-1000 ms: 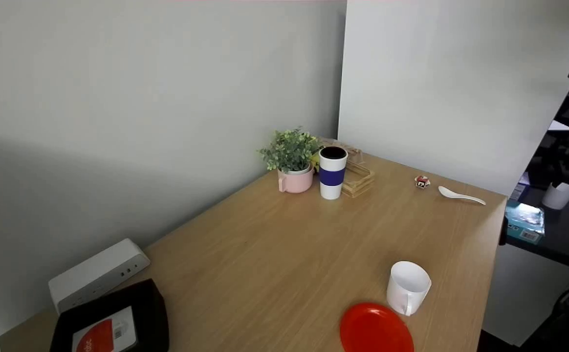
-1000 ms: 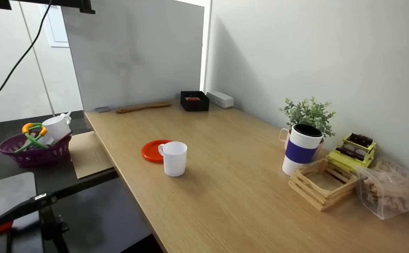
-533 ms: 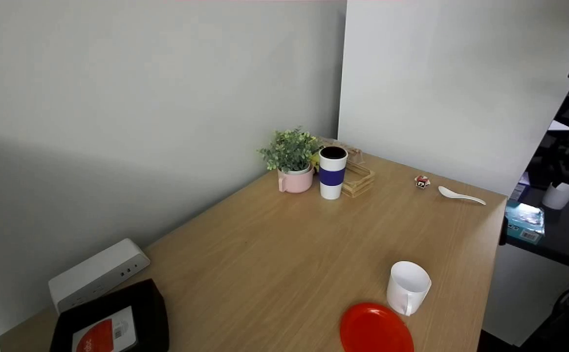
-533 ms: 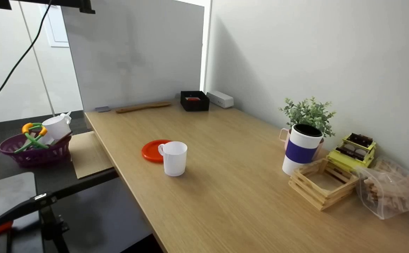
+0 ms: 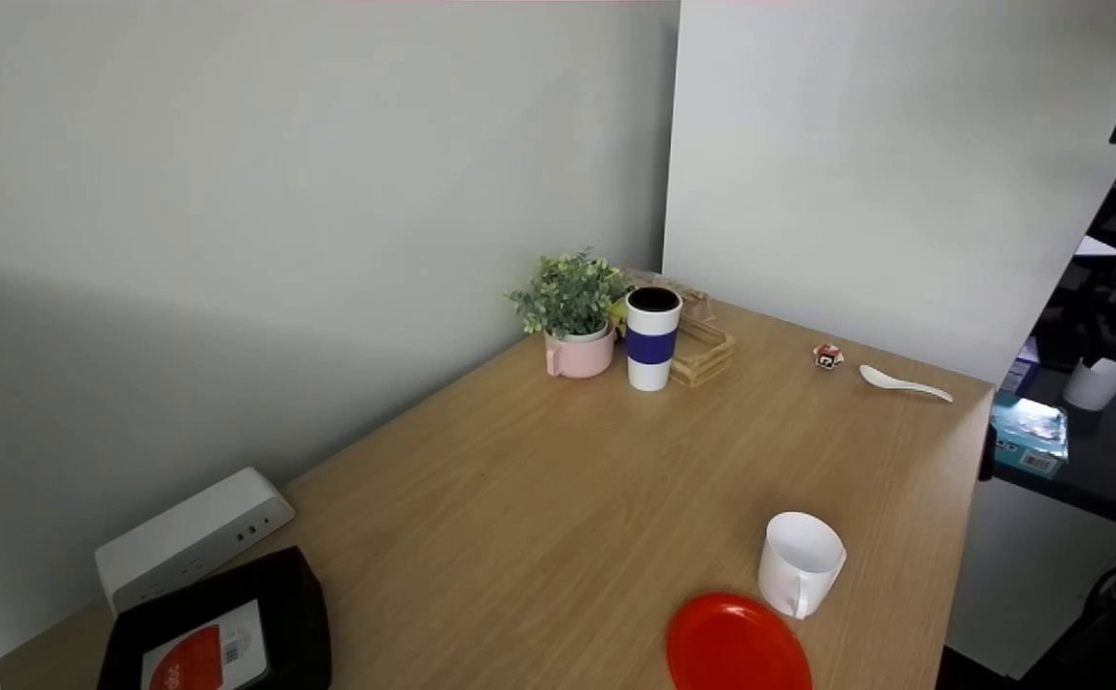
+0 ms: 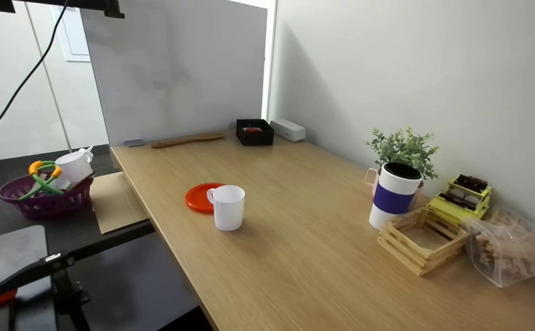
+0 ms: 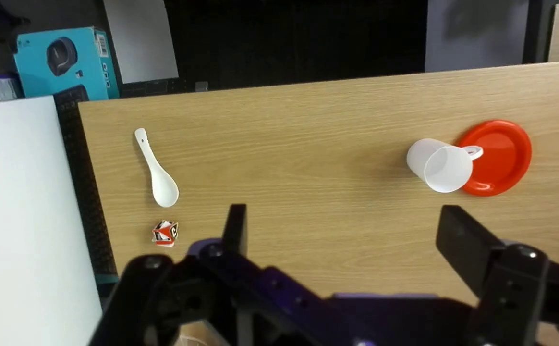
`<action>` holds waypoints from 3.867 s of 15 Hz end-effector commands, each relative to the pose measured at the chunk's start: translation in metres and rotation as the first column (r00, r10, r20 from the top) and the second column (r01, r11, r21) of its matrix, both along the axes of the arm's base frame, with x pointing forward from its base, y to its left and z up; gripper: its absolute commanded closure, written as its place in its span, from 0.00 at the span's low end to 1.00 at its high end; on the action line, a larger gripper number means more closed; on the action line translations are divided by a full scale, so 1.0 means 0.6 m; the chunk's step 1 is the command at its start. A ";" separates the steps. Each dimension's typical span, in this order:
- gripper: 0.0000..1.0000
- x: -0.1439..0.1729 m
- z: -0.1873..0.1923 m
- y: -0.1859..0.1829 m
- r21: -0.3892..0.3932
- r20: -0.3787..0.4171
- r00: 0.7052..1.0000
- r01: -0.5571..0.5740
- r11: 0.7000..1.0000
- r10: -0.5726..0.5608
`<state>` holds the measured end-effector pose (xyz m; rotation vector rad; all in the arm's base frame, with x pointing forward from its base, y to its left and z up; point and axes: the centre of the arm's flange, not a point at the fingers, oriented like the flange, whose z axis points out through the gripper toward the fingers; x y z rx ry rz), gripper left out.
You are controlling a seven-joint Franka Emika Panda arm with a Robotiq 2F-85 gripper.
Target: Put the mug on the plate
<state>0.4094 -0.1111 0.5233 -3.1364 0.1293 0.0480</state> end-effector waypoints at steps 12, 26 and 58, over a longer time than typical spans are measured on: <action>0.00 0.094 0.001 0.066 0.025 0.062 0.962 -0.269 0.963 0.267; 0.00 0.202 -0.106 0.082 0.123 -0.097 0.924 -0.359 0.925 0.371; 0.00 0.242 -0.391 0.241 0.031 0.041 0.859 -0.511 0.859 0.510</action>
